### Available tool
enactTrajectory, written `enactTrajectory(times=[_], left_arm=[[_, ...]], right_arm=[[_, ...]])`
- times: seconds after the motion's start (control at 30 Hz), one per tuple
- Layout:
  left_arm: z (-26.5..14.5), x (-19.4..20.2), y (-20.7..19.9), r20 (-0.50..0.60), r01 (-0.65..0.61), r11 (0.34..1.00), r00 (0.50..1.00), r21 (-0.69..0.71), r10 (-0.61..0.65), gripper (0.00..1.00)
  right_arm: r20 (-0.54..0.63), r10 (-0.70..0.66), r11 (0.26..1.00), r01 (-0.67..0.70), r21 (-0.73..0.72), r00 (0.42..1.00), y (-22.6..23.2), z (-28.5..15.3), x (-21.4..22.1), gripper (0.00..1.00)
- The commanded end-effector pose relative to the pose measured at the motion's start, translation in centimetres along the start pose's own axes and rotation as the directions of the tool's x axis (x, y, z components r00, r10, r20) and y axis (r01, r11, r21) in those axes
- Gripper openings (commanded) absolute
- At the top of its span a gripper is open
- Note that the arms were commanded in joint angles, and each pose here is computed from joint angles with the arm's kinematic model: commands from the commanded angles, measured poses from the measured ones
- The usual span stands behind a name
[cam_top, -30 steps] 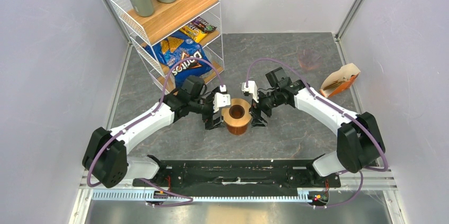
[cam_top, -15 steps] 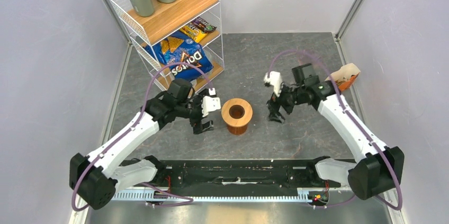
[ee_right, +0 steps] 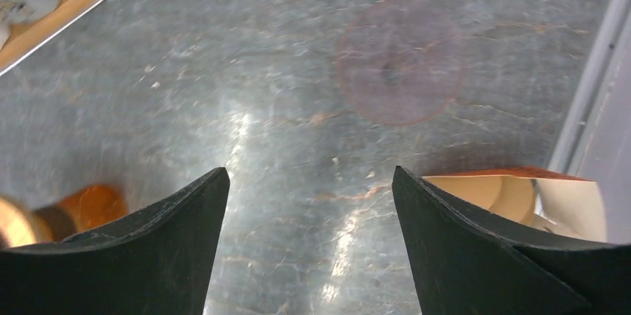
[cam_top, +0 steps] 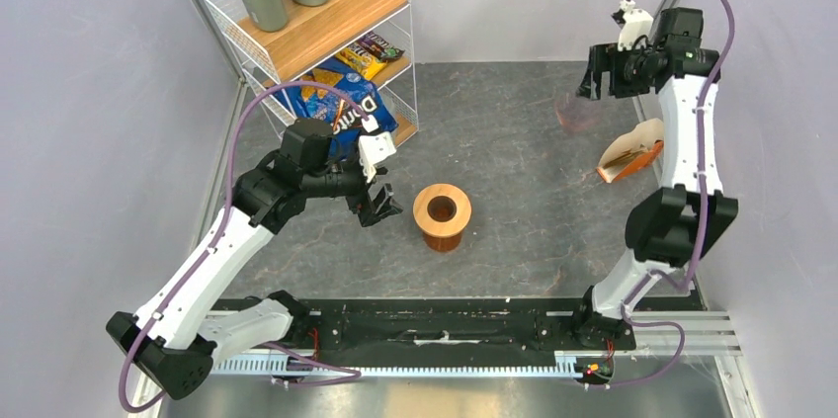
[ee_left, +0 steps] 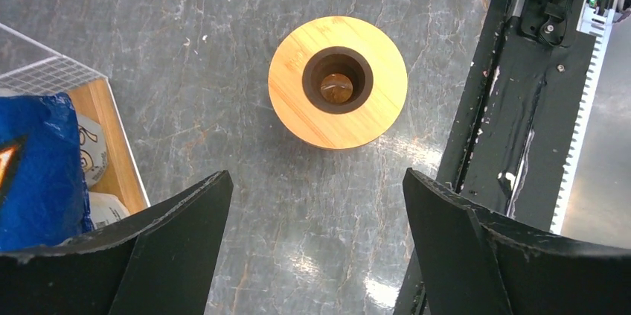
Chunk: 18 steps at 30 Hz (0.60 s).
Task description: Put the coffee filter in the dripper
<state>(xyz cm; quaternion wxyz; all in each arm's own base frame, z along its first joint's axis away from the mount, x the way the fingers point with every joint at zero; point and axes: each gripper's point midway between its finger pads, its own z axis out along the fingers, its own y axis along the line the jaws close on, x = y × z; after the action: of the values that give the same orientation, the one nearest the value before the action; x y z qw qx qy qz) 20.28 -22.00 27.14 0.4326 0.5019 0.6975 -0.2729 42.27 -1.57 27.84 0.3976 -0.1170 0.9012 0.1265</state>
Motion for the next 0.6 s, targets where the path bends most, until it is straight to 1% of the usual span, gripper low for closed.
enactTrajectory(times=[0.0,0.13,0.27,0.4,0.57], left_arm=[[0.1,-0.1,0.5,-0.031,0.088,0.996,0.996,-0.024,-0.089,0.92],[-0.1,-0.2,0.6,-0.021,0.077,0.996,0.997,-0.035,-0.078,0.92],[-0.3,-0.3,0.6,-0.003,0.066,0.997,0.998,-0.047,-0.066,0.92],[-0.4,-0.2,0.7,-0.003,0.062,0.997,0.998,-0.054,-0.062,0.92],[-0.4,-0.2,0.9,-0.008,0.035,0.997,0.999,-0.064,-0.035,0.91]], right_arm=[[-0.041,0.14,0.986,-0.136,0.095,0.989,-5.2,2.5,0.0,0.87],[-0.08,0.153,0.979,-0.14,0.149,0.985,-8.8,5.6,1.2,0.84],[-0.096,0.176,0.969,-0.156,0.191,0.98,-11.4,7.7,2.3,0.81],[-0.099,0.193,0.964,-0.171,0.203,0.976,-12.7,9.4,3.0,0.77],[-0.111,0.193,0.969,-0.172,0.176,0.975,-13.5,12.0,3.9,0.73]])
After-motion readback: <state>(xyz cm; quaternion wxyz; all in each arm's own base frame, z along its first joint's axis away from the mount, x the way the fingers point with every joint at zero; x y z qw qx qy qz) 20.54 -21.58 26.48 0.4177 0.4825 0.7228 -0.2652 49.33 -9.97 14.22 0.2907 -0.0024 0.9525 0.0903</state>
